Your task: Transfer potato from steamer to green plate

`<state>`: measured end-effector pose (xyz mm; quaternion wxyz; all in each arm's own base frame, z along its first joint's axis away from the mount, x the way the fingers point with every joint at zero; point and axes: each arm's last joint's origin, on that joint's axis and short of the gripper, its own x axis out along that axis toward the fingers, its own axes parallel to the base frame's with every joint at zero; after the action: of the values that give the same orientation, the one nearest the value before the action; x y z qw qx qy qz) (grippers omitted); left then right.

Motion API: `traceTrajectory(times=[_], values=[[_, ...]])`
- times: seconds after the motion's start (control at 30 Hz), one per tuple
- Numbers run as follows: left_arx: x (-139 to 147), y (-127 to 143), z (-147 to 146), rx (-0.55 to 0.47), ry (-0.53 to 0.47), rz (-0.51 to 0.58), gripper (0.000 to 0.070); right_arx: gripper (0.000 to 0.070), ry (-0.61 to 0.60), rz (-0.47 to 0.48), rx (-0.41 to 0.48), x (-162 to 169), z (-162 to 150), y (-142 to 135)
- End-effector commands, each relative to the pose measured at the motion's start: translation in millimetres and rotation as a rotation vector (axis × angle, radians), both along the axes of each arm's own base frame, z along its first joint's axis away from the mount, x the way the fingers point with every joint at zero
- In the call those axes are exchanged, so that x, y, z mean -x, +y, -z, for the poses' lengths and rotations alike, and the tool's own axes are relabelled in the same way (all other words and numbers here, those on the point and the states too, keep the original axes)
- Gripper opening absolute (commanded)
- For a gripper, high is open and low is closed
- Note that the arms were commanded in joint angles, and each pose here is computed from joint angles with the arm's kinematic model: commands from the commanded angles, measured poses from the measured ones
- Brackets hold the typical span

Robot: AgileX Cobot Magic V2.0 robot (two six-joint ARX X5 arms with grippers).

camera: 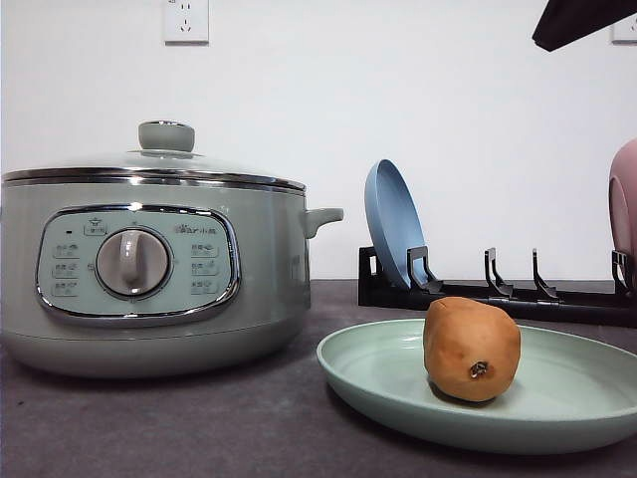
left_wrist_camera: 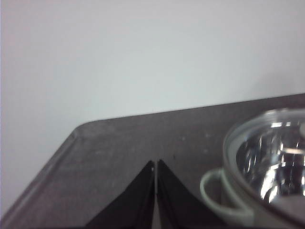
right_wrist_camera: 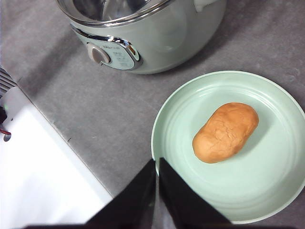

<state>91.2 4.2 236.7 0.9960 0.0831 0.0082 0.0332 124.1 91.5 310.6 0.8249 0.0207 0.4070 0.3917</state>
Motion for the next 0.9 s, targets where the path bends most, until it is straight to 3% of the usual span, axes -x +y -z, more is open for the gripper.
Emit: traceTrajectory(times=[0.0,0.5,0.87], values=[[0,1,10,0.005,0.008,-0.010,0.0000,0.0000,-0.015,-0.004,-0.014,0,-5,1],[-3,1,71,0.024,0.080,-0.011,0.0000,0.0000,-0.017,-0.004,-0.015,-1,-5,1],[-4,1,88,0.034,0.167,-0.012,0.0000,0.0000,-0.019,-0.005,-0.017,-1,-6,2]])
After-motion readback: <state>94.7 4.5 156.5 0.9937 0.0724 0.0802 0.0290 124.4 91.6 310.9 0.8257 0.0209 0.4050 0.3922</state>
